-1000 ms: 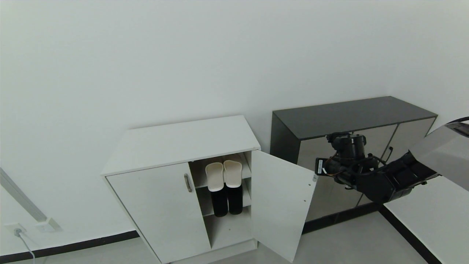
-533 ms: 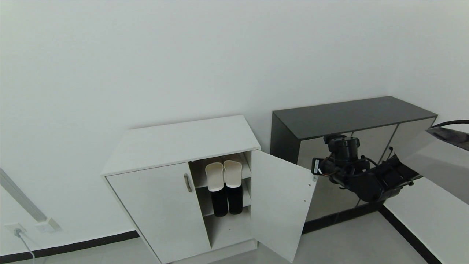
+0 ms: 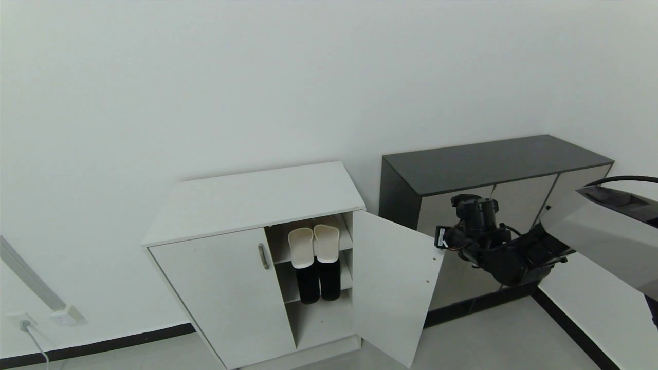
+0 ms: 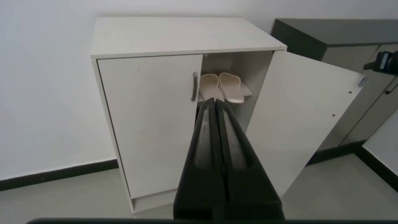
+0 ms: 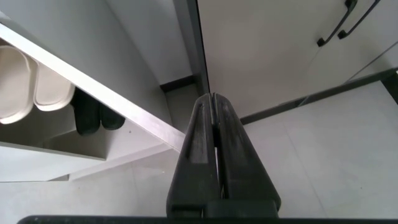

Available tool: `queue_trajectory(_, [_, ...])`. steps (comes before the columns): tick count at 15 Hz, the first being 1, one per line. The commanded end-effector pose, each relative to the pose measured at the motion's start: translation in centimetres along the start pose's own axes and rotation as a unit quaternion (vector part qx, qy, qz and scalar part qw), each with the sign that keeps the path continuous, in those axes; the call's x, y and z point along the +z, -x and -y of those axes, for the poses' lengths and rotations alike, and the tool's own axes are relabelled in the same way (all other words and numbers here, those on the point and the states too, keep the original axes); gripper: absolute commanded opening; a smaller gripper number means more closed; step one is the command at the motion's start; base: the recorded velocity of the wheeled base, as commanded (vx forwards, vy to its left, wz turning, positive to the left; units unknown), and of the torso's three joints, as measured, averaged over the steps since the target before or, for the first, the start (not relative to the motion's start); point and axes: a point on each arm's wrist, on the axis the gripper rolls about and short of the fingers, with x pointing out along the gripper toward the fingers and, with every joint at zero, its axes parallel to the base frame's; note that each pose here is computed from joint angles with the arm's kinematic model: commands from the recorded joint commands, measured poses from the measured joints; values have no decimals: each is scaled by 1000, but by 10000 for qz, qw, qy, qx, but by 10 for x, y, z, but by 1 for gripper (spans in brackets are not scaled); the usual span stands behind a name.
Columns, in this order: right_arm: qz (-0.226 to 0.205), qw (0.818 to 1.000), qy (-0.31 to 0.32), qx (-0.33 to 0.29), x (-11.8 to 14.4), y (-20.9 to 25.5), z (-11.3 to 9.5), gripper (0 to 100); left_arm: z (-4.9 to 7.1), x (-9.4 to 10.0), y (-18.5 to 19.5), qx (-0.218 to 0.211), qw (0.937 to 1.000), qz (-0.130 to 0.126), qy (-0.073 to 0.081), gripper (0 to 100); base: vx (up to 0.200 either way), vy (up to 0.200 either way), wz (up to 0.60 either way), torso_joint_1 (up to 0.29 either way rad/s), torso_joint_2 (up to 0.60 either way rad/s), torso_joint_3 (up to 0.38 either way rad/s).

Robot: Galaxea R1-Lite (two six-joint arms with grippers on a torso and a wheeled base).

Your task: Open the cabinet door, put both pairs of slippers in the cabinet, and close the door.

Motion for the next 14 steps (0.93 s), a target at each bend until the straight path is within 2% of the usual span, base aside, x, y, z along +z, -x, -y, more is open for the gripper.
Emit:
queue_trajectory(1, [-26, 10000, 9, -7, -2, -1, 0, 0, 0, 0, 0, 0, 10000, -1, 3, 0, 0, 0, 0, 0, 0, 0])
queue_trajectory(14, [-145, 9999, 59, -10, -9, 1, -1, 0, 0, 0, 0, 1, 10000, -8, 3, 0, 0, 0, 0, 0, 0, 0])
